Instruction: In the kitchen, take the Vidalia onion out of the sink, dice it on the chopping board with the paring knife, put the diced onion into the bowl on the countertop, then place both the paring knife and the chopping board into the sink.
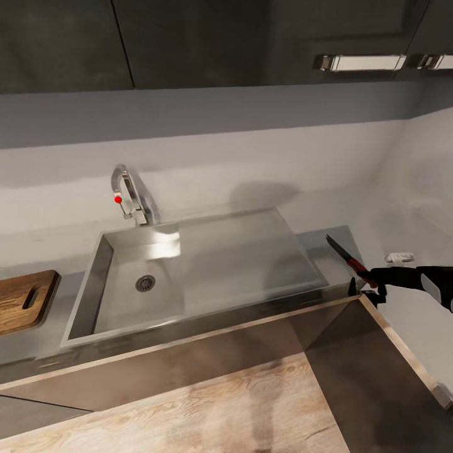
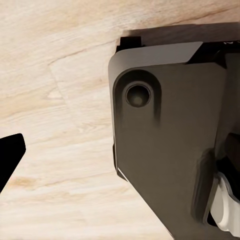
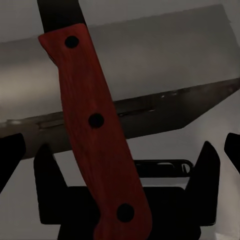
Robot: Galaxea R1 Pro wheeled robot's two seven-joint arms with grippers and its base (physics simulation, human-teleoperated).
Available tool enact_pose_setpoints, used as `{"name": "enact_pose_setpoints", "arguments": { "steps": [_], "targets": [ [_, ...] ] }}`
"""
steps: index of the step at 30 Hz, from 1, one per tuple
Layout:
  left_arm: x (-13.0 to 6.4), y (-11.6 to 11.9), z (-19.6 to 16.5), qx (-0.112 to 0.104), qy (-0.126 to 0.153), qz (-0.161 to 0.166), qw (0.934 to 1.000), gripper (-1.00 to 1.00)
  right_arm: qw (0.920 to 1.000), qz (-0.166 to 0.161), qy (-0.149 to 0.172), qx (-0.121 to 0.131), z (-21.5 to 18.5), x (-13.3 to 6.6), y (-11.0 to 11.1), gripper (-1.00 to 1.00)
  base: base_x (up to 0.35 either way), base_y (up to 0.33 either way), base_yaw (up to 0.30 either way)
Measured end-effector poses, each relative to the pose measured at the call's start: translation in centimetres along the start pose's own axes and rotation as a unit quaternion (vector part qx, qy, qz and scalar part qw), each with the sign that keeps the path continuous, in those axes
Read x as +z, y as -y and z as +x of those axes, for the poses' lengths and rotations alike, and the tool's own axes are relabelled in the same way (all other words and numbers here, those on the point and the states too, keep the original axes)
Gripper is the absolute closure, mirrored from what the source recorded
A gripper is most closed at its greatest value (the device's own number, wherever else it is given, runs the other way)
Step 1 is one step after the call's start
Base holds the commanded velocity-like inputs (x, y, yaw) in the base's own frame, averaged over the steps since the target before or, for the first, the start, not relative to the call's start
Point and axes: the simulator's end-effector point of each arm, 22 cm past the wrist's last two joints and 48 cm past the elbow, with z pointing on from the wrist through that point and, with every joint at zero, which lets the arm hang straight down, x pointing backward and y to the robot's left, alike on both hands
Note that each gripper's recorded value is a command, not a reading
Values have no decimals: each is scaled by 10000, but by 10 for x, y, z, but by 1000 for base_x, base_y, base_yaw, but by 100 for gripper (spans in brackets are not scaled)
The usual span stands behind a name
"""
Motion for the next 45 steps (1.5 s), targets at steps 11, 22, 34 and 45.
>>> {"name": "enact_pose_setpoints", "arguments": {
  "steps": [11,22,34,45],
  "targets": [
    [2,1,6,7,-61,3,10000,-100,10000,13,-22,-16,4,6,-1,-100,0,0,0],
    [5,1,11,12,-125,6,9999,-100,10000,61,9,-67,0,10,3,-100,0,0,0],
    [5,1,12,13,-136,6,9999,-100,9999,78,9,-87,0,10,3,100,0,0,0],
    [5,1,11,13,-134,6,9999,-100,9999,77,4,-107,-1,11,3,100,0,0,0]
  ]
}}
